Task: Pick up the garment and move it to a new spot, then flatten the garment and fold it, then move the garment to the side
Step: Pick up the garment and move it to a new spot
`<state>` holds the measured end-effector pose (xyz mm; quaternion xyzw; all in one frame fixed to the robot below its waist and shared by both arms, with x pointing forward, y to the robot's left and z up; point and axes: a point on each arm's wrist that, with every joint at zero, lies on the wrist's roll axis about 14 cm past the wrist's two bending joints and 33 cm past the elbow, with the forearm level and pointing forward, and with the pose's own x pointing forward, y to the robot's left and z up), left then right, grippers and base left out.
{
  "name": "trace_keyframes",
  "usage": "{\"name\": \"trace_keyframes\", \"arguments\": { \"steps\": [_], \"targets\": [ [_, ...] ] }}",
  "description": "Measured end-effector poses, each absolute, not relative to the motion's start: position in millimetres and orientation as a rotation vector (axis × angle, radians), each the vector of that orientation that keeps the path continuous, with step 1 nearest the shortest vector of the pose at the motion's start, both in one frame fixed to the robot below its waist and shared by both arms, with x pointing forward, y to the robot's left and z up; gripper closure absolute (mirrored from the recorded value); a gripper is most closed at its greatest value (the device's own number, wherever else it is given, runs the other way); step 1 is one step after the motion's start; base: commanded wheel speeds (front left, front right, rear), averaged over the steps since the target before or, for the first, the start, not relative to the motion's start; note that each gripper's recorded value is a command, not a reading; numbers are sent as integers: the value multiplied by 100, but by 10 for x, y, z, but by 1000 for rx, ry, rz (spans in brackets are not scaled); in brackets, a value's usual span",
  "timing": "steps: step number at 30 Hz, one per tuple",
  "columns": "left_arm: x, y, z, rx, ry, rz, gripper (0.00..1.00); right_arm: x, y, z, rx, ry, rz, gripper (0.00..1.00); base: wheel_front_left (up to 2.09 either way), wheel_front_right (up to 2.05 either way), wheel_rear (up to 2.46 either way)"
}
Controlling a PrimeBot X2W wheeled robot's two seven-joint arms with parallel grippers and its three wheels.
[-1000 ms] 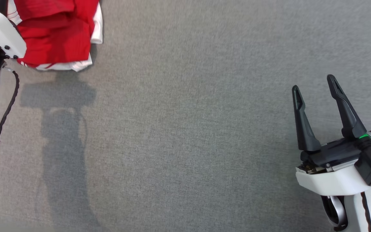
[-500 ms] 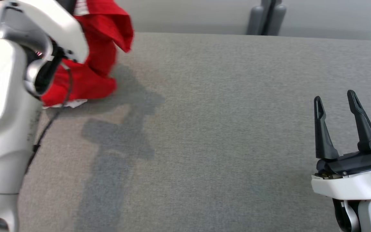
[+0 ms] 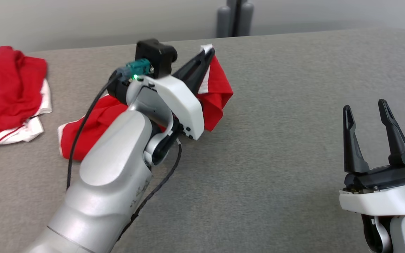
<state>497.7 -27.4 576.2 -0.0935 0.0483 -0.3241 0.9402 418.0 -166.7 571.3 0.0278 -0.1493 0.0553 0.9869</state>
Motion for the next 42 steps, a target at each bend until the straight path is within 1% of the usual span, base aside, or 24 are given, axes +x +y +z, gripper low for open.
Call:
{"name": "trace_keyframes", "arguments": {
  "steps": [3, 7, 11, 17, 18, 19, 20, 25, 30, 34, 42],
  "targets": [
    [4936, -477, 5586, -235, 132, -685, 100, 4135, -1778, 5713, 46, -297, 81, 0, 0, 0, 0],
    [4797, -890, 5524, -301, 148, -760, 100, 4063, -1943, 5698, 45, -288, 34, 0, 0, 0, 0],
    [4712, -1256, 5573, -308, 131, -837, 100, 3985, -2095, 5649, 38, -268, -11, 0, 0, 0, 0],
    [4545, -1613, 5407, -296, 173, -916, 100, 3916, -2257, 5598, 32, -247, -59, 0, 0, 0, 0],
    [4508, -1648, 5340, -290, 193, -928, 88, 3917, -2274, 5585, 32, -244, -64, 0, 0, 0, 0],
    [4480, -1669, 5269, -289, 213, -932, 51, 3920, -2286, 5572, 33, -239, -68, 0, 0, 0, 0],
    [4452, -1681, 5192, -280, 234, -938, 0, 3925, -2293, 5560, 34, -236, -70, 0, 0, 0, 0],
    [4372, -1633, 4868, -234, 325, -934, 0, 3965, -2292, 5506, 36, -223, -70, 0, 0, 0, 0],
    [4377, -1487, 4712, -211, 355, -899, 0, 4035, -2221, 5489, 43, -222, -48, 0, 0, 0, 0],
    [4418, -1342, 4697, -206, 339, -862, 0, 4086, -2129, 5491, 44, -225, -20, 0, 0, 0, 0],
    [4534, -1048, 4886, -176, 243, -794, 0, 4153, -1937, 5578, 41, -253, 36, 0, 0, 0, 0]
  ]
}}
